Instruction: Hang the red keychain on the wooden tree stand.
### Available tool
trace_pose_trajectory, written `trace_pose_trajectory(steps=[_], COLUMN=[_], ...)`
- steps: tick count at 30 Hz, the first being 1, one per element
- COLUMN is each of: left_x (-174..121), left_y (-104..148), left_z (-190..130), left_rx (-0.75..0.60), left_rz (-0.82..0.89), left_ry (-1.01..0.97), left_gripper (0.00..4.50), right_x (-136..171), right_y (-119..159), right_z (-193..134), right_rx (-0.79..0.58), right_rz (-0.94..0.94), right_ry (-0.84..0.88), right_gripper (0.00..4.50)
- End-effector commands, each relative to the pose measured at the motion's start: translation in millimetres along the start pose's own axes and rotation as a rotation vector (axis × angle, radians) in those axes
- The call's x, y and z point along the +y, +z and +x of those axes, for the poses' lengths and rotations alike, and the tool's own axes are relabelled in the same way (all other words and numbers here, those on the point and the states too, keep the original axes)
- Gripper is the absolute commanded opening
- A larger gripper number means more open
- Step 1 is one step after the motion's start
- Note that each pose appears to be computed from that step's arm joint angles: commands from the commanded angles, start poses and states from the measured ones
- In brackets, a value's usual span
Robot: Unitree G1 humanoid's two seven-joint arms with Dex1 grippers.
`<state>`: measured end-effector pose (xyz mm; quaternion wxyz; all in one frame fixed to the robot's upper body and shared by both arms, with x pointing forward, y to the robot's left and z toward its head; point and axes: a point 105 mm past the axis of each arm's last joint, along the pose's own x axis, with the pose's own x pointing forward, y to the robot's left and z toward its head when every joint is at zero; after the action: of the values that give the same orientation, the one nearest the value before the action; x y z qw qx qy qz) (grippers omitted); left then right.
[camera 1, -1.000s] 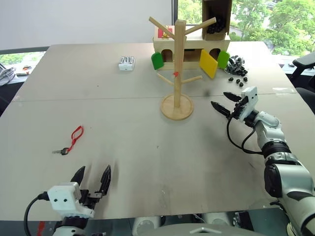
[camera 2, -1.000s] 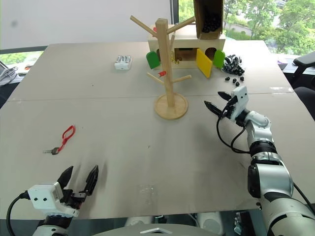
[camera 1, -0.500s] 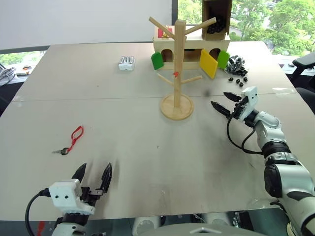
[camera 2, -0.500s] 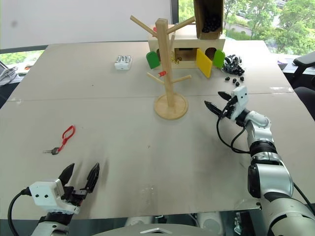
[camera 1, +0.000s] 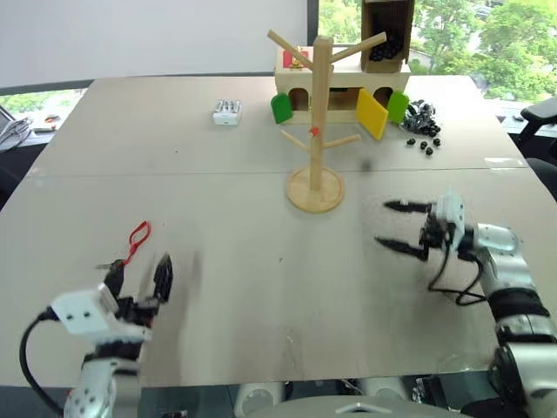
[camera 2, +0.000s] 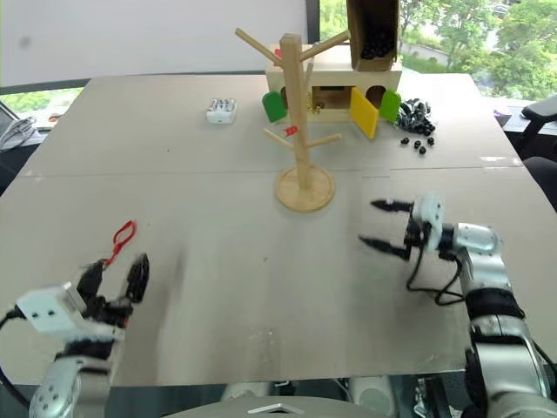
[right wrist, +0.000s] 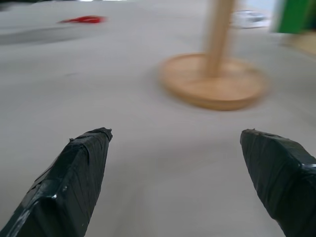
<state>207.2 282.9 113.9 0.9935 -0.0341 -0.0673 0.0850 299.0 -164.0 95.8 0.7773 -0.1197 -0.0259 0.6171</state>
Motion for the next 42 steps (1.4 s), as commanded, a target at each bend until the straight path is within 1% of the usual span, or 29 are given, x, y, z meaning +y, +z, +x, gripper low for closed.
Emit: trace_pose_trajectory(steps=[1,3,7,11,15,19,24,32,35,36,38,40,42], left_x=[10,20,42,50,59,59,54,47,45,44,44,43,42], left_y=[13,14,12,-4,-22,-35,-47,-56,-59,-60,-60,-59,-58], left_z=[16,27,45,55,60,65,63,55,49,47,45,44,43], left_rx=[-0.014,-0.004,0.03,0.121,0.216,0.285,0.341,0.381,0.396,0.399,0.407,0.405,0.403], left_rz=[0.027,0.045,0.076,0.108,0.138,0.172,0.185,0.179,0.17,0.171,0.192,0.193,0.194], left_ry=[0.034,0.062,0.116,0.104,0.099,0.066,0.019,-0.011,-0.018,-0.018,-0.02,-0.021,-0.024], left_gripper=[4.12,4.12,4.12,4.12,4.12,4.12,4.12,4.12,3.34,2.75,1.93,0.83,0.09], right_x=[22,29,34,31,30,29,30,27,25,24,23,24,23], right_y=[16,20,28,38,42,43,46,48,48,48,49,48,48], right_z=[0,1,4,4,2,0,-1,-3,-3,-3,-3,-2,-2], right_rx=[-0.023,-0.029,-0.05,-0.071,-0.075,-0.074,-0.083,-0.09,-0.091,-0.092,-0.092,-0.081,-0.081], right_rz=[-0.068,-0.078,-0.112,-0.143,-0.16,-0.164,-0.163,-0.169,-0.17,-0.171,-0.174,-0.196,-0.201], right_ry=[0.15,0.175,0.156,0.089,0.036,0.001,-0.025,-0.039,-0.042,-0.042,-0.041,-0.024,-0.021], right_gripper=[4.5,4.5,4.5,4.5,4.5,4.5,4.5,4.5,4.5,4.5,4.5,4.5,4.5])
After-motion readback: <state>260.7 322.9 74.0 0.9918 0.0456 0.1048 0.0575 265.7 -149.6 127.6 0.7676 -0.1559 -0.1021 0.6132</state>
